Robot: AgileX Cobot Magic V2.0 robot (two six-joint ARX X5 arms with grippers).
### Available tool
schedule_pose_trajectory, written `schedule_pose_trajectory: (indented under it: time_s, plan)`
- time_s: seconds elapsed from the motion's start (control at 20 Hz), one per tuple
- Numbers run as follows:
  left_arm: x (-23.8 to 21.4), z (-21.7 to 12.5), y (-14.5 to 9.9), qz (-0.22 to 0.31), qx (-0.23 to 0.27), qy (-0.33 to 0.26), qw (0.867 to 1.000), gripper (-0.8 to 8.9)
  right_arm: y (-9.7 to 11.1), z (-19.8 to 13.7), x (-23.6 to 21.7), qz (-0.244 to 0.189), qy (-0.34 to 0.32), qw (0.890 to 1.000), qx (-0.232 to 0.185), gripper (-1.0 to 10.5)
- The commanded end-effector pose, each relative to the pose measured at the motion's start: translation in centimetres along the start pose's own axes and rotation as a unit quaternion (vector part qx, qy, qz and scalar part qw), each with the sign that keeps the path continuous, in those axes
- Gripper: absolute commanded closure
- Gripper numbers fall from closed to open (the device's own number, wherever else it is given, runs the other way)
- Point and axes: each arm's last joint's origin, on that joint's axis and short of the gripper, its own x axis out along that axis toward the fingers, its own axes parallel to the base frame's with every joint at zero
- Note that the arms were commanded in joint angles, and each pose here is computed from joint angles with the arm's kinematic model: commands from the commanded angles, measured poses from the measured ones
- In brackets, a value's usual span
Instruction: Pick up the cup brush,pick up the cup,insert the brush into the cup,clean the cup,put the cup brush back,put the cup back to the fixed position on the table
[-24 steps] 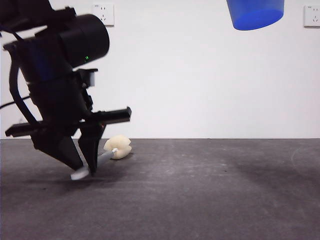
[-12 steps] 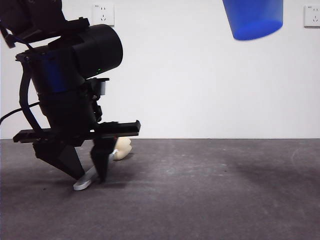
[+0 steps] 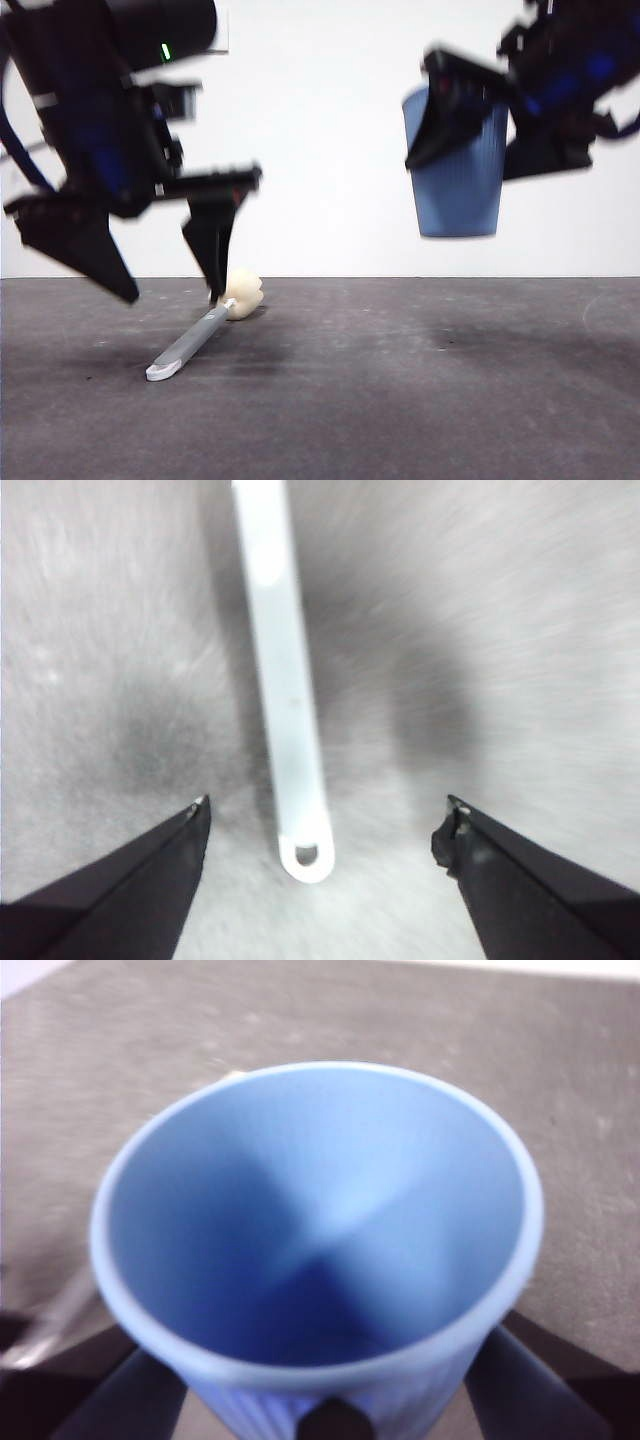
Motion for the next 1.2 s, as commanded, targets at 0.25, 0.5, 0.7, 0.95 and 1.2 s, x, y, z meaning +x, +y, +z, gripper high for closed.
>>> schedule_pose_trajectory:
  time_s: [0.25, 0.5, 0.7, 0.95, 1.2]
  plan:
    - [-7.0, 0.0, 0.6, -0.051, 0.022, -0.075, 0.996, 4.27, -2.8, -2.5, 4.7, 0.010, -0.017, 1.000, -0.022, 9.6]
    - [-10.4, -0.4, 1.5, -0.072, 0.014, -0.118, 0.990, 4.27, -3.6, -4.6, 7.1, 0.014, -0.011, 0.999, -0.035, 9.6]
    - [-11.0, -0.7, 1.8, -0.072, 0.015, -0.115, 0.991, 4.27, -3.8, -6.1, 8.2, 0.013, 0.009, 0.999, -0.044, 9.6]
    - [-10.9, -1.0, 1.9, -0.064, 0.019, -0.102, 0.992, 4.27, -4.0, -7.1, 8.7, 0.012, 0.030, 0.999, -0.042, 9.5]
    - [-10.9, -1.0, 1.9, -0.063, 0.031, -0.103, 0.992, 4.27, -4.0, -7.8, 8.5, 0.013, 0.070, 0.997, -0.036, 5.5]
